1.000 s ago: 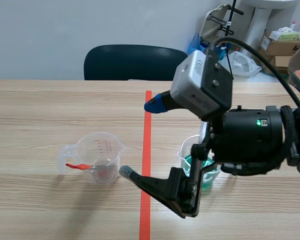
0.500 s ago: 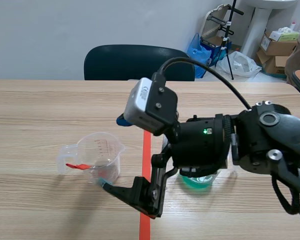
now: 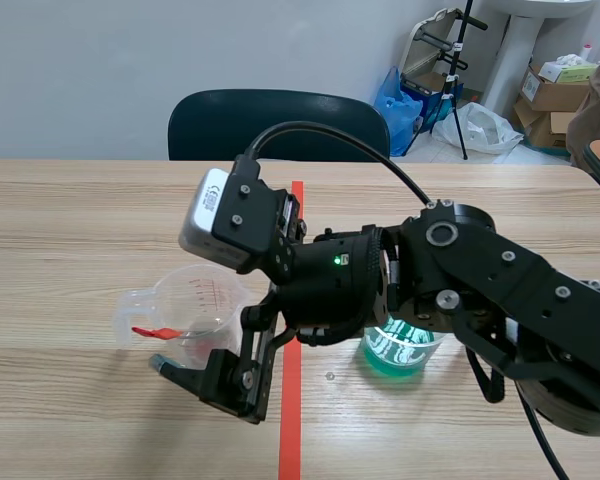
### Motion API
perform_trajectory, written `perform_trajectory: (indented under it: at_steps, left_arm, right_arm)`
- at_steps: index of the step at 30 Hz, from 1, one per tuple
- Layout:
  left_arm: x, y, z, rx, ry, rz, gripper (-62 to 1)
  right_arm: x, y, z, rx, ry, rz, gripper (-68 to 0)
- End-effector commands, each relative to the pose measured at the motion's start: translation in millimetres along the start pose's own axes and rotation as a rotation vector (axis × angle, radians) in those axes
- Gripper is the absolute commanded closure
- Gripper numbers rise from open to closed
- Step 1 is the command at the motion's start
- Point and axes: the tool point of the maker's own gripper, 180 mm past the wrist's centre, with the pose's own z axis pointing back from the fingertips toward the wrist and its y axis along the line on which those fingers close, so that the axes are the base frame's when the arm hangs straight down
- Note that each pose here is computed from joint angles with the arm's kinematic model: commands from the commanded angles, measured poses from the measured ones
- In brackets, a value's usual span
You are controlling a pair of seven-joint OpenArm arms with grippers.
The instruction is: Do the redox reaction experiment
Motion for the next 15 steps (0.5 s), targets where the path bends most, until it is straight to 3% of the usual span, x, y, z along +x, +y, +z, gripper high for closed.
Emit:
perform_trajectory:
  at_steps: [1, 7, 15]
  left_arm:
    - [5.0, 1.0, -0.2, 0.009, -0.025, 0.009, -62.3]
    - [5.1, 1.0, -0.3, 0.008, -0.025, 0.009, -62.3]
    - [5.1, 1.0, -0.3, 0.008, -0.025, 0.009, -62.3]
  right_arm:
    - [12.4, -9.7, 0.2, -0.027, -0.038, 0.016, -67.7]
    - [13.6, -14.0, 0.4, -0.052, -0.044, 0.028, -51.0]
    - [18.7, -14.6, 0.8, -0.056, -0.073, 0.031, -37.2]
